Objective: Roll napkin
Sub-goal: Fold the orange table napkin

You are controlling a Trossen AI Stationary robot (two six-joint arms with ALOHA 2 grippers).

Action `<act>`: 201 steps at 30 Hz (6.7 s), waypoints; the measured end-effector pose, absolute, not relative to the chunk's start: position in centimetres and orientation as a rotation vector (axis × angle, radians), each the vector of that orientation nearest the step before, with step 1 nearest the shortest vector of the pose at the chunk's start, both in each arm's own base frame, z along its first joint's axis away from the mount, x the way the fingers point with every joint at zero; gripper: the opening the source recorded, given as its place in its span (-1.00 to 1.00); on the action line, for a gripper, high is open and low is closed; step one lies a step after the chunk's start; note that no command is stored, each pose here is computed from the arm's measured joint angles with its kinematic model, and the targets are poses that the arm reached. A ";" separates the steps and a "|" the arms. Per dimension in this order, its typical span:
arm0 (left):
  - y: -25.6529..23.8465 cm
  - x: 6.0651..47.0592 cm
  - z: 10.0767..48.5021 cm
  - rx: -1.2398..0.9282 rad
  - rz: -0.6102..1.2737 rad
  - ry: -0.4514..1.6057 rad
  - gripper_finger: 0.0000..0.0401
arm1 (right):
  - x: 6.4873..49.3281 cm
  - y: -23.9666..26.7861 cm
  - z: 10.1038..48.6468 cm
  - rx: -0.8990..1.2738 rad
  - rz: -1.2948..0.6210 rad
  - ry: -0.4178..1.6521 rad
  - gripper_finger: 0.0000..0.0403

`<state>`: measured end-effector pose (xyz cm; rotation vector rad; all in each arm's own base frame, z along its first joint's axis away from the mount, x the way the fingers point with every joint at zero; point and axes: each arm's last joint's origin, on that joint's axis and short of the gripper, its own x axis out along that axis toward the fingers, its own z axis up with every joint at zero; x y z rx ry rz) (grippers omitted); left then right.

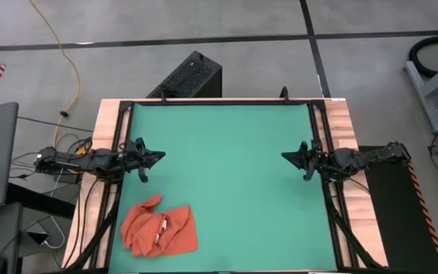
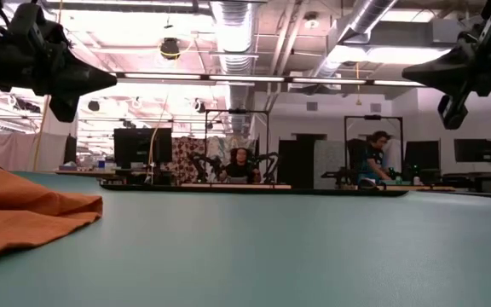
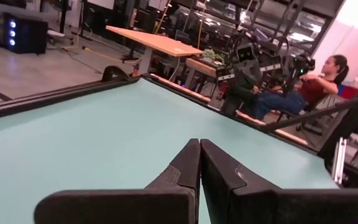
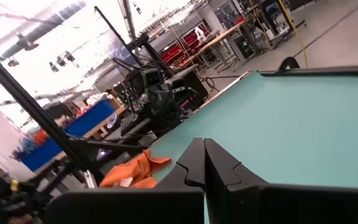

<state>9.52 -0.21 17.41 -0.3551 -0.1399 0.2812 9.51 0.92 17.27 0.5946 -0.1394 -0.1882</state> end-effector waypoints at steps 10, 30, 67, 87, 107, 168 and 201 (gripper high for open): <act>0.1 9.4 17.5 -0.465 0.372 -0.189 -1.00 | 9.5 0.9 17.7 0.496 -0.189 -0.169 -0.94; 0.3 9.3 17.4 -0.438 0.462 -0.148 -1.00 | 8.5 0.7 21.4 0.257 -0.189 -0.333 -0.68; -0.3 8.0 23.4 -0.202 0.146 -0.308 -0.71 | 8.3 0.7 22.1 0.174 -0.191 -0.389 -0.36; -0.8 7.3 31.2 -0.220 -0.046 0.015 -0.47 | 15.3 2.6 37.0 -0.017 -0.115 -0.146 0.12; -1.4 9.7 31.0 -0.280 -0.050 0.414 -0.47 | 41.1 10.9 24.3 -0.075 0.297 0.453 0.11; -0.9 9.7 30.5 -0.257 0.152 0.433 -0.47 | 46.7 16.0 15.7 -0.192 0.295 0.660 -0.95; -4.7 19.7 23.5 -0.118 0.024 0.412 -0.48 | 32.9 -1.9 38.2 0.002 -0.847 0.556 -0.98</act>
